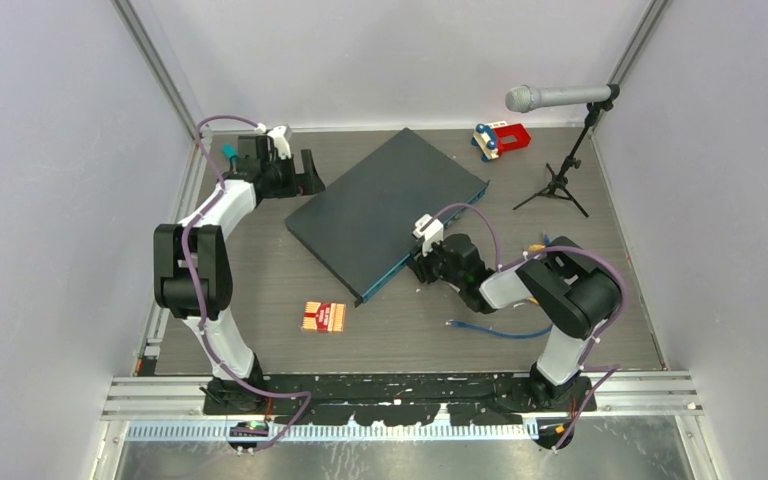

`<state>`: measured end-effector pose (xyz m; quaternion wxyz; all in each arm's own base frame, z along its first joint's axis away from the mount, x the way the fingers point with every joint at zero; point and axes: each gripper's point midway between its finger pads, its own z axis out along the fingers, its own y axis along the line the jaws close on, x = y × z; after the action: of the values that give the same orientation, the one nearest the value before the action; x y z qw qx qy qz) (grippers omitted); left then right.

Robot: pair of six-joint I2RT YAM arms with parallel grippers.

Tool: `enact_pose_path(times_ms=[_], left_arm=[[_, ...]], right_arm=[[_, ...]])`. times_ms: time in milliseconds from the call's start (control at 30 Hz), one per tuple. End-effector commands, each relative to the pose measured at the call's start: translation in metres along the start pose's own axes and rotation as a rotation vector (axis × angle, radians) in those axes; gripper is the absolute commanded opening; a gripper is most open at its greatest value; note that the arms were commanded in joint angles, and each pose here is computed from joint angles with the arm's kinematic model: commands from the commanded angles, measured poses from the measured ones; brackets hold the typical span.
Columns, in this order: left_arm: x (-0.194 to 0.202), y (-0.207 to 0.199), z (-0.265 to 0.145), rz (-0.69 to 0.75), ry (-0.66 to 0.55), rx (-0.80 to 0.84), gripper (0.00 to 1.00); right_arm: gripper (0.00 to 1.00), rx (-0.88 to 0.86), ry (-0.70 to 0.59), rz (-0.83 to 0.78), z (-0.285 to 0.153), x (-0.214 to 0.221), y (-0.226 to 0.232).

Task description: Pull the plug from the switch port

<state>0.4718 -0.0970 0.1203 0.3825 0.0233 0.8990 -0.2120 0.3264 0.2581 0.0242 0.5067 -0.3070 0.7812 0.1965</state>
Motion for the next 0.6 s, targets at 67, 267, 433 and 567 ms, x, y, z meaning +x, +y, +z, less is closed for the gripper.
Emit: enact_pose_path(times_ms=[67,267,433,567], left_arm=[[-0.007,-0.004,-0.001,-0.001,-0.021,0.023,0.98],[-0.004,-0.003,-0.001,0.0,-0.016,0.023,0.98],[0.0,-0.003,-0.003,0.026,-0.002,0.023,0.98],[0.001,-0.002,-0.007,0.064,-0.003,0.018,0.97]], right_arm=[[0.31,0.081,-0.276,-0.004,0.013,-0.078,-0.018],[0.14,0.094,-0.285,-0.012,0.01,-0.079,-0.02],[0.01,0.103,-0.279,-0.029,0.004,-0.079,-0.021],[0.01,0.098,-0.263,-0.047,-0.003,-0.082,-0.021]])
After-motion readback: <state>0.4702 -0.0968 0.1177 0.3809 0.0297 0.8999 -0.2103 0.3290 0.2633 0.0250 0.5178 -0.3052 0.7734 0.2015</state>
